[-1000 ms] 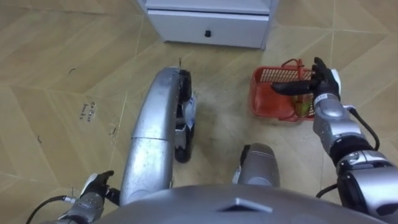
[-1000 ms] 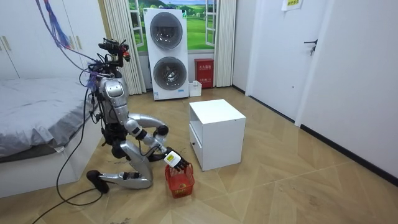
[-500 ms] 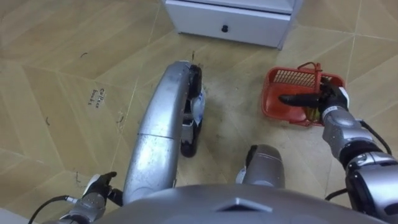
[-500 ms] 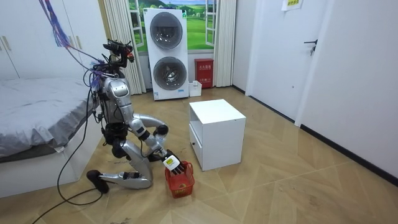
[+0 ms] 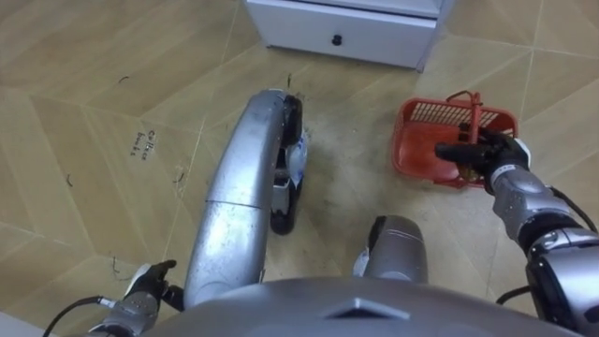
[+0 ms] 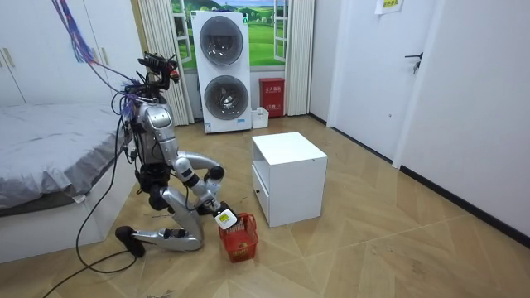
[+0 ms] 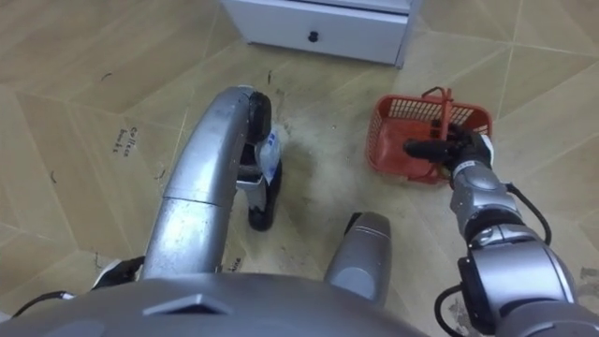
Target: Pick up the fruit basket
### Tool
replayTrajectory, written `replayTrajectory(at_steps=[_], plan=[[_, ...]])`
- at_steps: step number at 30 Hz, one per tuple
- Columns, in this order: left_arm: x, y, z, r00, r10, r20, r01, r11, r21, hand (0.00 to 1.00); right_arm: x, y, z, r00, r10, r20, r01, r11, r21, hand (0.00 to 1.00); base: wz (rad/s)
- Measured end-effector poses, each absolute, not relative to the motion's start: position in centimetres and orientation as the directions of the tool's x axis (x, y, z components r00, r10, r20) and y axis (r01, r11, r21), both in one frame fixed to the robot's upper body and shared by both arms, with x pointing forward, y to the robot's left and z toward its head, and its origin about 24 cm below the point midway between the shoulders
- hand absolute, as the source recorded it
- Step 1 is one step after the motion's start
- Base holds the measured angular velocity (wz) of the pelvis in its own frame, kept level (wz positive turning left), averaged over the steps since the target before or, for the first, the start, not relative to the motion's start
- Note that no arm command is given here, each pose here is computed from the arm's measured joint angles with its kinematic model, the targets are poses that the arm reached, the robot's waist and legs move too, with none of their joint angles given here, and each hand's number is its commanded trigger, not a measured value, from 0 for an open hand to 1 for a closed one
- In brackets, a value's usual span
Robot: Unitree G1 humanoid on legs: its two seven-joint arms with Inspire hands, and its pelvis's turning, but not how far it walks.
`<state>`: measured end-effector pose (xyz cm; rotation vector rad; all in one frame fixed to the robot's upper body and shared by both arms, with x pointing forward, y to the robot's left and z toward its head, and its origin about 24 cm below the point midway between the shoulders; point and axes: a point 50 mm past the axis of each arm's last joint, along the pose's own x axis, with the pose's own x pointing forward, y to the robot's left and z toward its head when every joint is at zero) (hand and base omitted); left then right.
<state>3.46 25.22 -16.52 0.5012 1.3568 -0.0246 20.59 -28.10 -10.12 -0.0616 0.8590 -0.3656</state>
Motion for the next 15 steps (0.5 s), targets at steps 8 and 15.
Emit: replayTrajectory(at_steps=[8,15], plan=[[3.28,25.21,-16.55,0.218,0.256,-0.942,0.281,0.907,0.312,0.0,20.52,-27.66,-10.34,0.594,-0.323,-0.737,0.272,0.942,-0.195,1.0,0.0],[3.11,25.33,-16.53,0.21,0.255,-0.944,0.275,0.911,0.308,0.0,20.18,-27.63,-10.6,0.573,-0.32,-0.754,0.278,0.942,-0.189,1.0,0.0]])
